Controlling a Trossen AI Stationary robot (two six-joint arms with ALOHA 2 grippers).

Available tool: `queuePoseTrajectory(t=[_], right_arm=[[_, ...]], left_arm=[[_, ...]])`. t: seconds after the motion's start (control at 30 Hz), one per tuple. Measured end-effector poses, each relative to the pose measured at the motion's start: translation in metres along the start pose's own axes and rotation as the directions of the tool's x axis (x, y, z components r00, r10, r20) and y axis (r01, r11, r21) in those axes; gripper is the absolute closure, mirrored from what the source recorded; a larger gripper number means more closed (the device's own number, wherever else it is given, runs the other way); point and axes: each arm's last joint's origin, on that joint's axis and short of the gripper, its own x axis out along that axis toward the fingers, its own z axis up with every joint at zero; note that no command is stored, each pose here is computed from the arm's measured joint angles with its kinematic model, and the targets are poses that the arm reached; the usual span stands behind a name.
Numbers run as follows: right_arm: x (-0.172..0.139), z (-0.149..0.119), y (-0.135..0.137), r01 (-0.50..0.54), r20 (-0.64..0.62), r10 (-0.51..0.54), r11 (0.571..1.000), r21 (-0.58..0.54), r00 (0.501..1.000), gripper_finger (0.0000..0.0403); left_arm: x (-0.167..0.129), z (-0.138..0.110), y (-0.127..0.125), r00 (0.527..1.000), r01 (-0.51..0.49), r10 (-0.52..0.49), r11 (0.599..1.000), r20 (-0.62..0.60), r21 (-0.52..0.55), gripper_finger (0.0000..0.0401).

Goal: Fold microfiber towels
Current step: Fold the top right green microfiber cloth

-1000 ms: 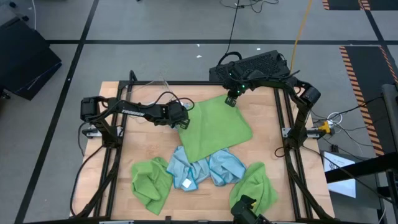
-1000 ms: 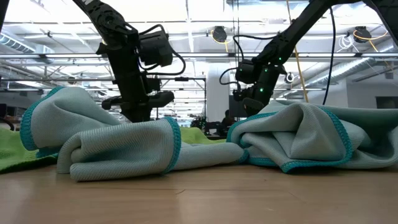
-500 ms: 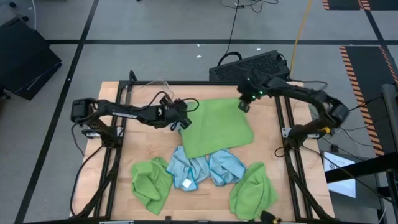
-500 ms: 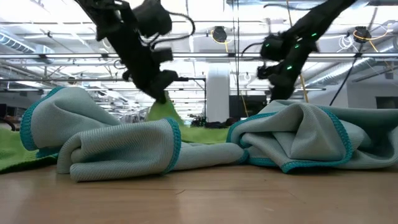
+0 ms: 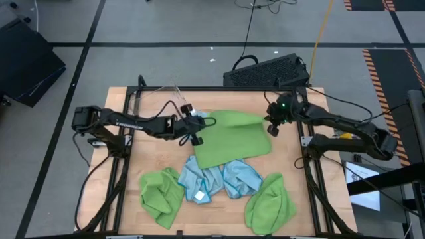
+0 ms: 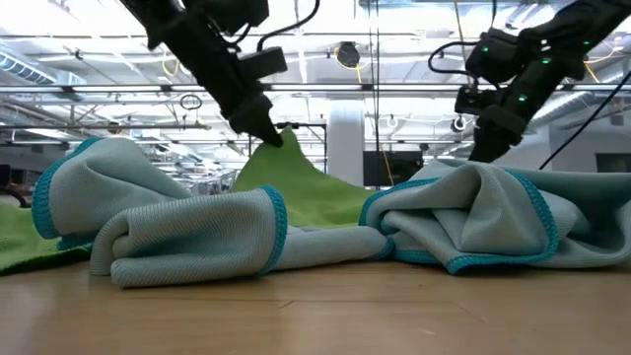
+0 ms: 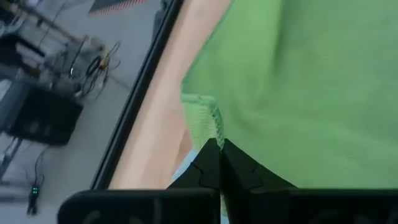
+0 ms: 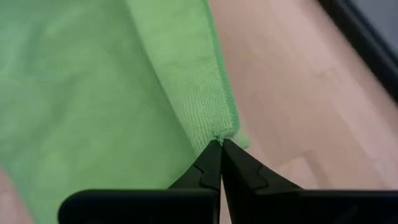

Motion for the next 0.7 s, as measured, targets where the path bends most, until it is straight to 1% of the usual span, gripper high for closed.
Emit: queuePoseTrajectory(t=[0.2,0.3,0.37,0.43,0.5,0.6,0.67,0.7], right_arm=[[-0.005,0.003,0.013,-0.036,0.064,0.036,0.999,0.007,0.997,0.0403],[-0.005,0.007,0.018,-0.050,0.101,0.049,0.999,0.006,0.994,0.0403],[-0.005,0.009,0.020,-0.006,0.110,0.006,1.000,-0.001,0.994,0.0403],[-0.006,0.012,0.019,0.076,0.132,-0.076,0.997,0.002,0.988,0.0403],[-0.007,0.013,0.017,0.131,0.138,-0.132,0.991,0.019,0.982,0.0403],[-0.010,0.018,0.017,0.134,0.153,-0.138,0.990,0.040,0.979,0.0403],[-0.013,0.020,0.017,0.134,0.154,-0.139,0.990,0.045,0.978,0.0403],[-0.015,0.021,0.016,0.142,0.147,-0.149,0.988,0.056,0.978,0.0403]], left_arm=[[-0.017,0.007,-0.029,0.996,0.050,-0.059,0.990,0.061,0.135,0.0401],[-0.024,0.008,-0.037,0.998,-0.009,-0.003,0.986,0.067,0.167,0.0401],[-0.027,0.009,-0.038,0.995,-0.081,0.070,0.978,0.065,0.190,0.0401],[-0.030,0.009,-0.032,0.990,-0.137,0.127,0.970,0.062,0.201,0.0401],[-0.029,0.010,-0.022,0.986,-0.161,0.152,0.968,0.061,0.191,0.0401],[-0.023,0.008,-0.002,0.982,-0.190,0.187,0.958,0.035,0.215,0.0401],[-0.019,0.011,0.017,0.979,-0.204,0.195,0.953,0.062,0.224,0.0401],[-0.018,0.013,0.027,0.980,-0.195,0.179,0.956,0.089,0.219,0.0401]])
